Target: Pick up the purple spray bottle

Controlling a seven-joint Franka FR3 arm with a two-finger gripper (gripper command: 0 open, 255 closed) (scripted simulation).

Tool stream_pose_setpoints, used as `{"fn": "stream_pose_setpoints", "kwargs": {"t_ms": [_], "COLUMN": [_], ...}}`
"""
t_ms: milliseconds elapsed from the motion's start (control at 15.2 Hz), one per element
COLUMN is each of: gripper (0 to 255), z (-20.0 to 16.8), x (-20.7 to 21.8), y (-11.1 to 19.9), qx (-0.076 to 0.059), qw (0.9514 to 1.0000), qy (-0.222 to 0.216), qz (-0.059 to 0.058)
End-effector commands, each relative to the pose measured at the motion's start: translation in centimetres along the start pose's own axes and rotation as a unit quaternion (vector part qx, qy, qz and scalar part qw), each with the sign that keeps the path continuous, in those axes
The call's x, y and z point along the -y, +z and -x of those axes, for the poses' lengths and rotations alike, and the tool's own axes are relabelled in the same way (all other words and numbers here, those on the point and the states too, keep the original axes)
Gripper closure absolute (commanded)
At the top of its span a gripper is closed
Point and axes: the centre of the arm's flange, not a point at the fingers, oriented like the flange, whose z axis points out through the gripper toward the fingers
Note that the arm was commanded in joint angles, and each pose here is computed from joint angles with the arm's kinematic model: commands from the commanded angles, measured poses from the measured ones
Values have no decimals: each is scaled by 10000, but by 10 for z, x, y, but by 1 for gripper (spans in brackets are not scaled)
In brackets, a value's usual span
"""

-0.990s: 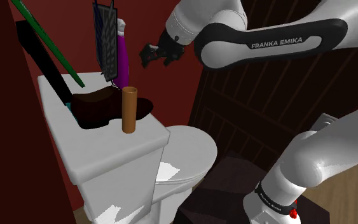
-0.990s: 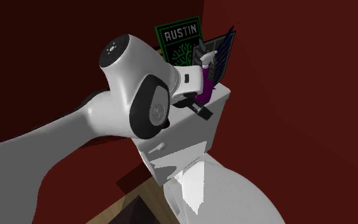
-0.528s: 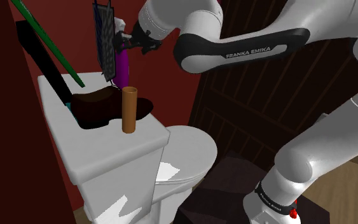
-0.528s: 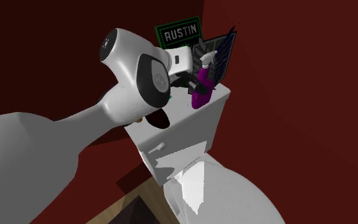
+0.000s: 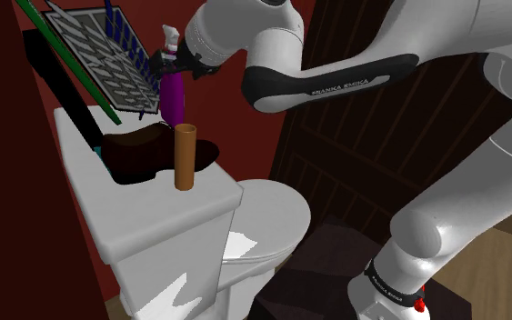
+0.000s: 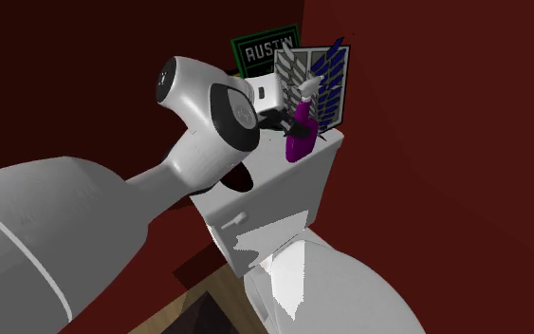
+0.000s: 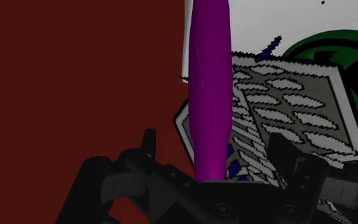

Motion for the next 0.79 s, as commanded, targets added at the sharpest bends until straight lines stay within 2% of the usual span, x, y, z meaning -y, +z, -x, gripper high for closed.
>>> {"fn": "stream_pose_setpoints", "kwargs": {"t_ms": [0,132,198,726], "gripper": [0,0,255,255], "z": [10,10,11,11], "x": [0,0,-1,-1], "y": [8,8,9,8], "qx": [-3,-3,-3,-3], "qw": [10000,10000,10000,10000], "qy": [0,0,0,0], "qz": [-1,-1,-1,-1]}}
